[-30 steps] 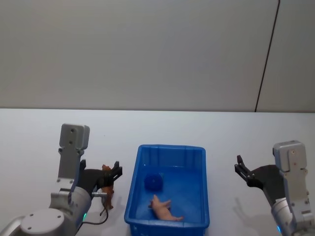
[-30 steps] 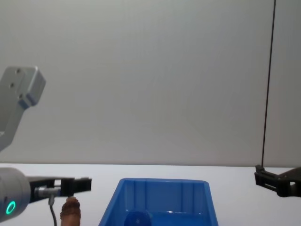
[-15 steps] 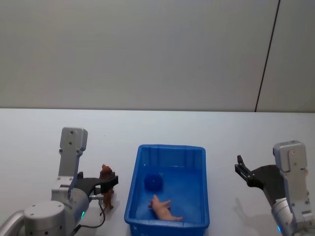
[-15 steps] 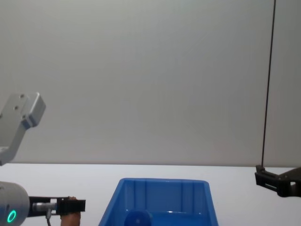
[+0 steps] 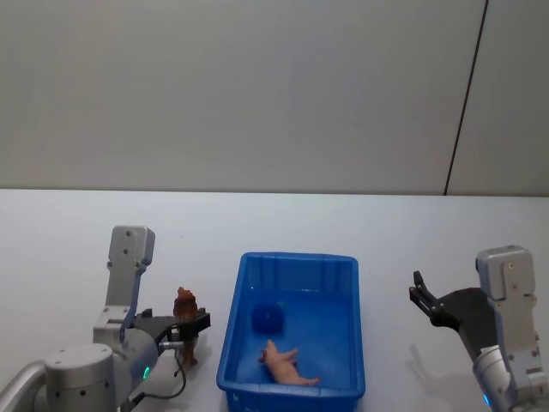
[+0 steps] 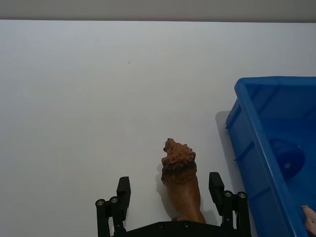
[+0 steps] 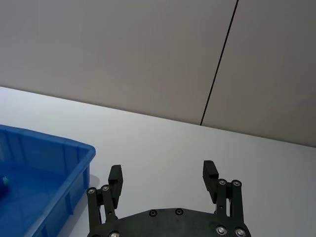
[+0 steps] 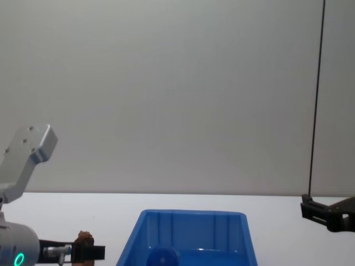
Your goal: Pick up the two dolls from the table and place them into the box.
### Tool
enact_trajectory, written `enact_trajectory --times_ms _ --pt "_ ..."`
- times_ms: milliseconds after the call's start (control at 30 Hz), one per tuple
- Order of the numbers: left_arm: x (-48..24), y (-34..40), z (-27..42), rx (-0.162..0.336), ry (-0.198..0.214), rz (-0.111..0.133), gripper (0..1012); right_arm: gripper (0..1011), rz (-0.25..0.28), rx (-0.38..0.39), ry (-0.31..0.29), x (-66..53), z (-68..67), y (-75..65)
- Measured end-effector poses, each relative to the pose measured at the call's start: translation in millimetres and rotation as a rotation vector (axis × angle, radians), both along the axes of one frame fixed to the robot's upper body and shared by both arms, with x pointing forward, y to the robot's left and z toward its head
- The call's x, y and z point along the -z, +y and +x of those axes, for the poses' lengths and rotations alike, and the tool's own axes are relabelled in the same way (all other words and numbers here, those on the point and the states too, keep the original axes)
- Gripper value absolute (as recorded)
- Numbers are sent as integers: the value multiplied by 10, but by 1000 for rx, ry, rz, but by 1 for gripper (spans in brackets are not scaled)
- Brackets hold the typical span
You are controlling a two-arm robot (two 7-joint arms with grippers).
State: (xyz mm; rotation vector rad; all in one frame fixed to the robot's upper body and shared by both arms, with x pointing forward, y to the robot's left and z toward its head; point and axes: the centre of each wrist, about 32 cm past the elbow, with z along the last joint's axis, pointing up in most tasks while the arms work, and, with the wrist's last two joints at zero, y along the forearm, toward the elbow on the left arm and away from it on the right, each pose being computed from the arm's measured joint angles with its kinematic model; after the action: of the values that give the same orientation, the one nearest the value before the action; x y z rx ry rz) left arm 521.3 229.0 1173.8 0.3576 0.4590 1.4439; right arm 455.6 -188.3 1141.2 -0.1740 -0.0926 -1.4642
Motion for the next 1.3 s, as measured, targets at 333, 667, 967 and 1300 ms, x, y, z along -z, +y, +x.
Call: enact_trajectory --times_ms 333,667,967,1300 --pt "59 21 69 9 36 -29 931 1001 0 0 0 0 0 0" --pt "96 25 126 4 70 -38 648 1001 0 0 0 0 0 0" --pt "95 23 124 -2 72 -32 394 1001 0 0 0 0 0 0" --pt "24 19 73 13 35 8 359 1001 0 0 0 0 0 0"
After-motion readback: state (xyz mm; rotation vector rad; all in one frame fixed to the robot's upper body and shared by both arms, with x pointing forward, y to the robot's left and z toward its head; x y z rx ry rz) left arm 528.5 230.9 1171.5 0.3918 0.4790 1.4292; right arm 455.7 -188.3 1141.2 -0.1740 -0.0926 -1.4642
